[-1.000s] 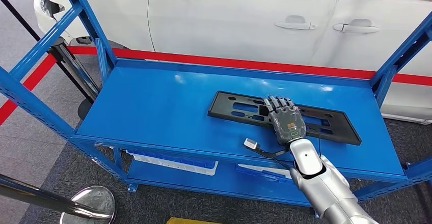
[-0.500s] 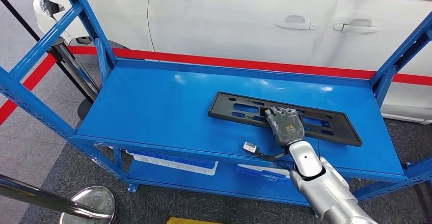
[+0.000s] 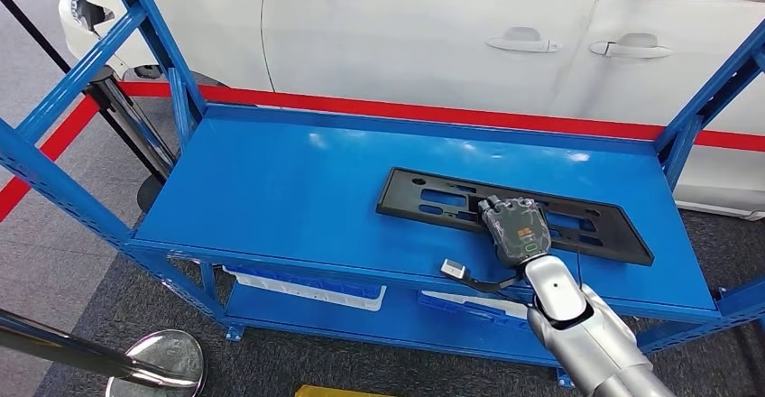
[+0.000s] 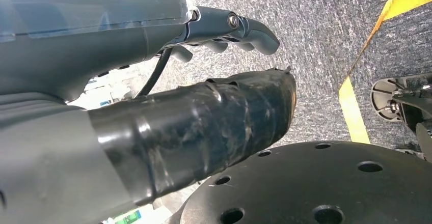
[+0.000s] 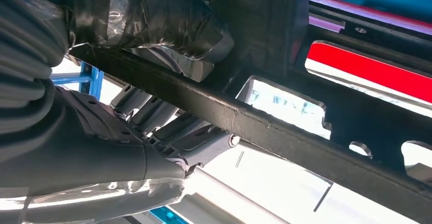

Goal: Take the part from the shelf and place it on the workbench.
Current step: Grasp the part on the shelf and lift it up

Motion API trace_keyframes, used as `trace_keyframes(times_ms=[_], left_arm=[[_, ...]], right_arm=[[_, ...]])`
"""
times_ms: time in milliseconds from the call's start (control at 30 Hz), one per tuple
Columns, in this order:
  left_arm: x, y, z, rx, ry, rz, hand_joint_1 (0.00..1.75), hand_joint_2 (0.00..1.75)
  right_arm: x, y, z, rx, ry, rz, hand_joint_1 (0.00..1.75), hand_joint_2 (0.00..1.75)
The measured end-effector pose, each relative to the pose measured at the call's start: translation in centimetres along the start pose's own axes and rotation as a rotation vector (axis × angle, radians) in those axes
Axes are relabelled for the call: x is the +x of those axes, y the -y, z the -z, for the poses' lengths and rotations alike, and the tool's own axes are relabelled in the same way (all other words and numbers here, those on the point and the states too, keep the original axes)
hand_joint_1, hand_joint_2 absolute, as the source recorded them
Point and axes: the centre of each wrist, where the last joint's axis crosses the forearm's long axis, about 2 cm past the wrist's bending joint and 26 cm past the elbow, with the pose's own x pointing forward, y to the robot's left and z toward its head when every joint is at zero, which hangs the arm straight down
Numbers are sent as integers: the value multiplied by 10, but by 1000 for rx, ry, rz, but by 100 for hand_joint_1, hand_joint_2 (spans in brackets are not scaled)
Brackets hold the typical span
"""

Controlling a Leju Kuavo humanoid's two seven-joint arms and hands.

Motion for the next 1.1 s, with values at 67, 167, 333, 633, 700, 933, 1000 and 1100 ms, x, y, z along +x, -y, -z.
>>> trace_keyframes(times_ms=[67,167,333,633,700,933,1000,1100], left_arm=[[0,0,0,-1,0,-1,0,175],[0,0,0,-4,2,-7,0,175],[1,0,0,-7,7,-14,0,175],[0,0,0,28,14,-22,0,175],[-1,0,0,31,19,-27,0,175],[-4,0,0,29,22,-38,0,175],[-4,0,0,29,23,-36,0,175],[-4,0,0,29,26,-34,0,175]], right_arm=[[0,0,-2,0,8,7,175,175],[2,3,-3,-4,14,24,175,175],[8,8,0,-9,21,35,175,175],[3,4,-18,-94,39,9,175,175],[1,8,-25,-171,57,-31,175,175],[-2,72,-31,-492,88,-204,175,175],[-2,97,-32,-597,77,-221,175,175],[1,124,-35,-708,94,-244,175,175]])
